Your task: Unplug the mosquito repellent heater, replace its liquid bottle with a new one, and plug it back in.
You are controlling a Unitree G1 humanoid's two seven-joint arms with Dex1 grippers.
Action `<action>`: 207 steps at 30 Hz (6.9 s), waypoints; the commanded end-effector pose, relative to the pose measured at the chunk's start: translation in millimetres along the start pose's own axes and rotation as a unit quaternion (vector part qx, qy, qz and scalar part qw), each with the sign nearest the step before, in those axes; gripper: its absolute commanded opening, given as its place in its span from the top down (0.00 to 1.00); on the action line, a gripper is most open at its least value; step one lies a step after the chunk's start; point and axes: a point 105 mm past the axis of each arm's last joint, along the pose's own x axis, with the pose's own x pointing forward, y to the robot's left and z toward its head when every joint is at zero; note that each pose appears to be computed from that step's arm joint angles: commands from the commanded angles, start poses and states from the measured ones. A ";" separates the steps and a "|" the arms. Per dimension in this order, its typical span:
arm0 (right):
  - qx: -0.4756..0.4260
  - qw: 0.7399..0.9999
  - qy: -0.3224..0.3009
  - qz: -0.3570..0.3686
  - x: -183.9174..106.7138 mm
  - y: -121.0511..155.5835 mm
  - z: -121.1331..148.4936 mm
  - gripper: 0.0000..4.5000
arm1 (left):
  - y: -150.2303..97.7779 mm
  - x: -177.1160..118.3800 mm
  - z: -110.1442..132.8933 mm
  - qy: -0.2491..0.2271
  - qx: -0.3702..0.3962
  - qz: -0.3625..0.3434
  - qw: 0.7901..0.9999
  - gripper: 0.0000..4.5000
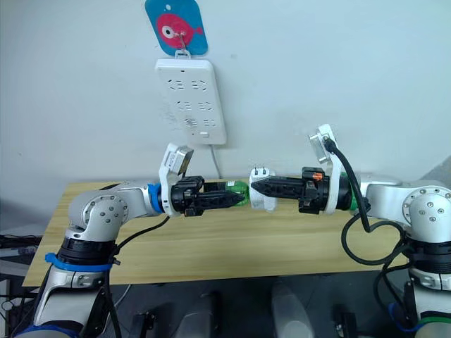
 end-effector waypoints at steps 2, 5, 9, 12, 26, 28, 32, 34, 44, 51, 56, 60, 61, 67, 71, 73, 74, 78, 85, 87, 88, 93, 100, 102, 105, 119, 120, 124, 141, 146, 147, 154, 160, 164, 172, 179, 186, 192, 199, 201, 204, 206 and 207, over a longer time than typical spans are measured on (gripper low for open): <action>-0.014 1.000 -0.005 -0.006 0.0 -0.4 6.6 1.00 | -15.8 3.1 1.9 0.014 0.040 -0.036 0.998 0.48; -0.009 1.000 0.003 -0.015 0.9 -4.5 6.1 1.00 | -17.9 3.8 -1.0 0.024 0.049 -0.042 0.998 0.48; -0.006 0.999 0.017 -0.028 1.4 -10.6 4.1 1.00 | -19.7 4.6 -2.0 0.027 0.055 -0.047 0.997 0.48; 0.000 0.999 0.025 -0.041 1.1 -16.4 1.9 1.00 | -21.0 4.5 -3.1 0.031 0.059 -0.051 0.996 0.48; -0.015 0.995 -0.098 -0.020 -13.7 -1.4 39.0 1.00 | -5.5 -1.3 -4.1 -0.010 0.020 -0.010 1.000 0.48; -0.017 0.988 -0.144 -0.054 -24.6 -5.7 42.9 0.96 | 4.5 -2.9 -1.6 -0.036 0.006 0.016 0.999 0.48; -0.008 0.970 -0.193 -0.149 -46.2 -23.0 26.5 0.73 | 20.1 -0.4 16.3 -0.123 -0.036 0.048 0.991 0.48; 0.009 0.959 -0.216 -0.184 -52.3 -30.5 13.7 0.58 | 20.6 4.2 23.9 -0.158 -0.067 0.039 0.984 0.48; 0.117 0.902 -0.342 -0.235 -50.7 -52.7 -17.8 0.00 | 27.0 18.2 30.8 -0.224 -0.189 0.026 0.956 0.48; 0.126 0.903 -0.347 -0.220 -23.8 -54.5 -22.0 0.00 | 26.6 31.0 37.9 -0.247 -0.221 0.018 0.943 0.48; 0.131 0.900 -0.371 -0.190 -12.1 -48.3 -10.9 0.00 | 25.5 33.3 37.1 -0.244 -0.226 0.018 0.943 0.48; 0.138 0.895 -0.388 -0.173 -10.5 -45.8 -3.9 0.00 | 26.5 33.0 37.0 -0.246 -0.229 0.020 0.942 0.48; 0.141 0.893 -0.392 -0.169 -10.3 -45.2 -2.3 0.00 | 26.3 32.7 36.5 -0.246 -0.229 0.020 0.942 0.48; 0.152 0.893 -0.398 -0.144 -3.7 -41.8 4.7 0.00 | 23.8 32.3 32.7 -0.241 -0.234 0.013 0.942 0.48; 0.154 0.898 -0.393 -0.127 2.2 -40.1 7.3 0.00 | 21.5 33.0 32.1 -0.240 -0.237 0.006 0.941 0.48; 0.156 0.901 -0.388 -0.117 6.2 -38.7 8.0 0.00 | 20.1 33.4 30.9 -0.238 -0.238 0.003 0.942 0.48; 0.155 0.902 -0.386 -0.113 8.0 -38.0 8.2 0.00 | 19.6 33.4 30.5 -0.238 -0.238 0.002 0.942 0.48; 0.155 0.905 -0.380 -0.108 12.1 -38.4 8.4 0.00 | 18.4 32.8 30.2 -0.237 -0.238 0.001 0.942 0.48; 0.161 0.905 -0.382 -0.097 14.6 -38.9 9.9 0.32 | 14.9 31.5 26.0 -0.231 -0.238 -0.004 0.943 0.48; 0.162 0.906 -0.380 -0.093 15.0 -38.0 9.6 0.32 | 15.0 30.9 25.0 -0.230 -0.238 -0.002 0.944 0.48; 0.162 0.906 -0.379 -0.092 15.2 -37.5 9.5 0.32 | 15.2 30.7 24.6 -0.228 -0.235 0.000 0.945 0.48; 0.165 0.907 -0.378 -0.082 15.9 -34.4 8.8 0.32 | 21.0 28.2 25.3 -0.235 -0.228 0.021 0.945 0.48; 0.165 0.909 -0.377 -0.071 16.7 -31.1 8.7 0.32 | 25.5 27.7 20.2 -0.228 -0.240 0.035 0.943 0.20; 0.164 0.909 -0.377 -0.069 16.5 -30.5 8.6 0.32 | 24.5 27.1 19.5 -0.228 -0.245 0.031 0.942 0.05; 0.164 0.908 -0.378 -0.068 16.3 -30.3 8.3 0.32 | 24.3 24.8 18.7 -0.229 -0.249 0.033 0.941 0.00; 0.009 0.920 -0.334 -0.204 -0.8 -44.4 7.1 0.33 | 35.8 -51.6 -11.6 -0.111 -0.034 0.255 0.960 0.00; -0.046 0.923 -0.305 -0.230 1.2 -44.6 6.7 0.33 | 39.7 -60.7 -8.0 -0.113 0.007 0.287 0.951 0.00; -0.223 0.909 -0.212 -0.283 9.0 -43.6 -1.7 0.33 | 48.8 -87.3 12.8 -0.126 0.124 0.363 0.915 0.00; -0.384 0.869 -0.154 -0.271 20.0 -23.9 -11.5 0.33 | 70.5 -107.6 82.7 -0.131 0.246 0.357 0.891 0.00; -0.379 0.874 -0.151 -0.266 20.9 -22.9 -12.8 0.33 | 77.2 -102.0 91.5 -0.128 0.252 0.340 0.897 0.00; -0.378 0.874 -0.151 -0.265 21.4 -22.5 -12.7 0.33 | 78.7 -100.5 93.0 -0.125 0.254 0.336 0.898 0.00; -0.370 0.879 -0.152 -0.260 23.9 -20.4 -12.7 0.33 | 79.1 -86.0 99.6 -0.113 0.259 0.296 0.913 0.00; -0.361 0.885 -0.152 -0.250 27.3 -17.6 -13.8 0.33 | 75.3 -79.2 104.5 -0.105 0.270 0.271 0.918 0.00; -0.351 0.891 -0.157 -0.242 31.7 -15.0 -12.6 0.33 | 74.8 -76.5 106.7 -0.104 0.273 0.263 0.919 0.00; -0.324 0.898 -0.171 -0.242 46.4 -16.1 -2.2 0.33 | 82.5 -70.1 109.9 -0.113 0.272 0.267 0.918 0.40; -0.324 0.885 -0.188 -0.278 64.6 -27.4 19.0 0.33 | 84.1 -69.1 105.1 -0.108 0.271 0.266 0.919 0.68; -0.331 0.873 -0.185 -0.306 73.2 -40.8 32.2 0.33 | 84.7 -71.8 104.8 -0.107 0.276 0.273 0.915 0.70; -0.337 0.866 -0.187 -0.318 72.5 -46.4 39.6 0.33 | 85.4 -74.8 104.1 -0.106 0.279 0.279 0.913 0.70; -0.347 0.864 -0.183 -0.315 73.5 -48.5 46.5 0.33 | 85.4 -75.9 103.9 -0.106 0.279 0.279 0.913 0.70; -0.348 0.865 -0.182 -0.313 74.3 -48.9 48.1 0.33 | 85.2 -75.8 103.6 -0.105 0.279 0.279 0.913 0.70; -0.350 0.866 -0.174 -0.310 75.9 -50.1 48.8 0.33 | 84.6 -75.8 103.3 -0.103 0.279 0.278 0.913 0.70; -0.352 0.867 -0.167 -0.309 77.1 -51.3 48.8 0.33 | 84.1 -75.9 103.5 -0.103 0.280 0.278 0.913 0.70; -0.354 0.867 -0.163 -0.310 77.7 -52.1 49.2 0.33 | 83.7 -76.0 103.6 -0.103 0.280 0.277 0.913 0.70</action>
